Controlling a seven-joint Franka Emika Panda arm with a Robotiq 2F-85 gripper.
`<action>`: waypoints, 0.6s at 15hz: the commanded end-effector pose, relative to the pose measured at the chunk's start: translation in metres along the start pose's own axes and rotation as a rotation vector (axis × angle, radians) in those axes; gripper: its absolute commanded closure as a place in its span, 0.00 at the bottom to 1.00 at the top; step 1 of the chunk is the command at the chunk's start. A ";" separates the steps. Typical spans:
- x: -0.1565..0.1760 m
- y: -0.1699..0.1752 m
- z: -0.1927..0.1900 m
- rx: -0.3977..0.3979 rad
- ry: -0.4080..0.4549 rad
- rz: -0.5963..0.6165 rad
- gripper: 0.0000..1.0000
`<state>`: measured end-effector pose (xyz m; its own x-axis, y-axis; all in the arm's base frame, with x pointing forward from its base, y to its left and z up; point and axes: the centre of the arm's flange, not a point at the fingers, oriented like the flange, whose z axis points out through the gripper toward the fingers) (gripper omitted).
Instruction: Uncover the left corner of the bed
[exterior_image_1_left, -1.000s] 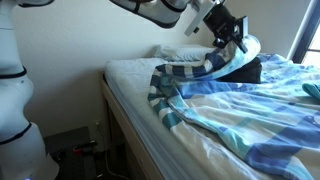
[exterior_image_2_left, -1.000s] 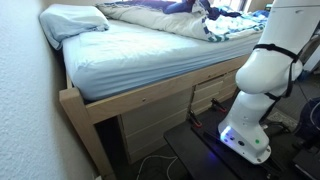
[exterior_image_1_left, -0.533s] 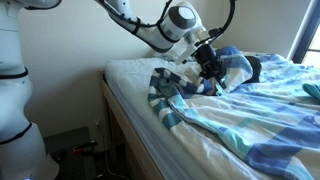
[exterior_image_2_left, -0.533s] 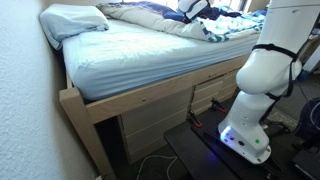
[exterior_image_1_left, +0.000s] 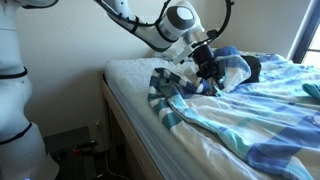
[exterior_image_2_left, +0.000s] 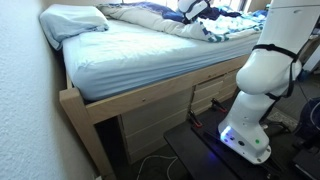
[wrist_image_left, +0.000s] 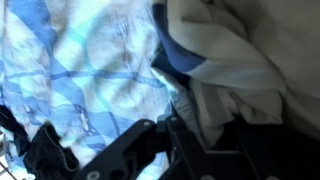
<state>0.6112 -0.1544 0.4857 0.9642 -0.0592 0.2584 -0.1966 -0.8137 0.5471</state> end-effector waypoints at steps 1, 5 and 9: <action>-0.011 0.017 -0.031 0.051 -0.031 -0.002 0.31; -0.005 0.041 -0.095 0.097 -0.027 -0.068 0.01; -0.009 0.040 -0.170 0.170 0.002 -0.142 0.00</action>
<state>0.5757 -0.1180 0.6013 0.9789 0.0111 0.2040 -0.0878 -0.8788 0.4690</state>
